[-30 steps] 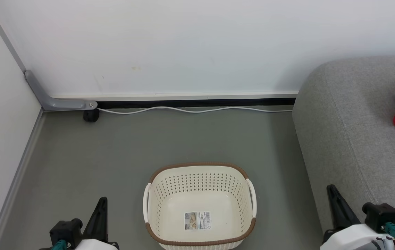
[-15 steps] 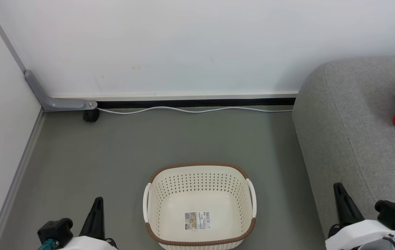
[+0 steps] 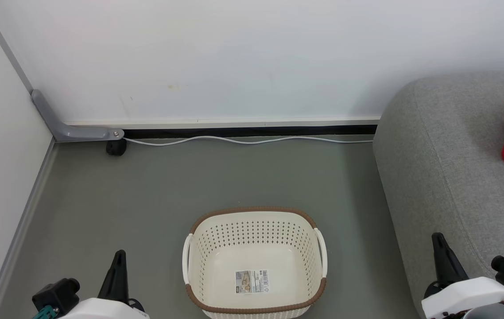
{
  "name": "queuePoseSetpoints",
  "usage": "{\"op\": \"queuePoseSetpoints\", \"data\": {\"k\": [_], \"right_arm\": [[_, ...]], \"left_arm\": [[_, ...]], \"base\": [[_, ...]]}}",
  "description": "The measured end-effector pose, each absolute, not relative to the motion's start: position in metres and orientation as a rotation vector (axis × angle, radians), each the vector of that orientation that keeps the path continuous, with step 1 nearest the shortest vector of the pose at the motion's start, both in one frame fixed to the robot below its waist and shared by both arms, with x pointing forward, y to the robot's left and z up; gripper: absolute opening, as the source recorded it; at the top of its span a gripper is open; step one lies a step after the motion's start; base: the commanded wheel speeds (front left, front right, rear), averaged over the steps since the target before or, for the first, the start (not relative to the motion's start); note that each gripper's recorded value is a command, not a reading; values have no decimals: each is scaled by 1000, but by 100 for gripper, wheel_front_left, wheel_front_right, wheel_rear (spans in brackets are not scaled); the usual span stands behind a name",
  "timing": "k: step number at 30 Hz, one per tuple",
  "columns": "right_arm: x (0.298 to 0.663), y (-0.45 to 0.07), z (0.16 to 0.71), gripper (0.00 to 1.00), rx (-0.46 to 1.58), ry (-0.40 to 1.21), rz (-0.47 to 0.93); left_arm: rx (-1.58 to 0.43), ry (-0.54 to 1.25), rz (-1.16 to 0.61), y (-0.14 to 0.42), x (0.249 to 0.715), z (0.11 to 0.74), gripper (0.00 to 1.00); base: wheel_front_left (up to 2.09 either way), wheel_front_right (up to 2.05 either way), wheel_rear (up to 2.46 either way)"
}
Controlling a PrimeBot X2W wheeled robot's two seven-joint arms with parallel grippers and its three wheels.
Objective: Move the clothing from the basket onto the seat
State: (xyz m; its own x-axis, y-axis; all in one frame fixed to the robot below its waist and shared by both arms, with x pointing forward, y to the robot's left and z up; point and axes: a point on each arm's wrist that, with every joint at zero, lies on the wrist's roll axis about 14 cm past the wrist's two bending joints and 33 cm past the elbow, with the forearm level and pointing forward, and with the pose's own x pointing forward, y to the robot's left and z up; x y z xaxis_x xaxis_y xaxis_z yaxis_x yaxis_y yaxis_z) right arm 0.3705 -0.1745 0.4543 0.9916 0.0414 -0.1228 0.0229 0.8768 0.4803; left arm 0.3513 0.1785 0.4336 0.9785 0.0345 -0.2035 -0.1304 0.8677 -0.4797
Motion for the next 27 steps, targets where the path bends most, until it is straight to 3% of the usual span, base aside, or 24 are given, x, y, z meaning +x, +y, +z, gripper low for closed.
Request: {"op": "queuePoseSetpoints", "data": {"k": [27], "right_arm": [[373, -188, 458, 0, 817, 133, -67]], "left_arm": [[-829, 197, 128, 183, 355, 437, 0]], "base": [[0, 0, 0]]}}
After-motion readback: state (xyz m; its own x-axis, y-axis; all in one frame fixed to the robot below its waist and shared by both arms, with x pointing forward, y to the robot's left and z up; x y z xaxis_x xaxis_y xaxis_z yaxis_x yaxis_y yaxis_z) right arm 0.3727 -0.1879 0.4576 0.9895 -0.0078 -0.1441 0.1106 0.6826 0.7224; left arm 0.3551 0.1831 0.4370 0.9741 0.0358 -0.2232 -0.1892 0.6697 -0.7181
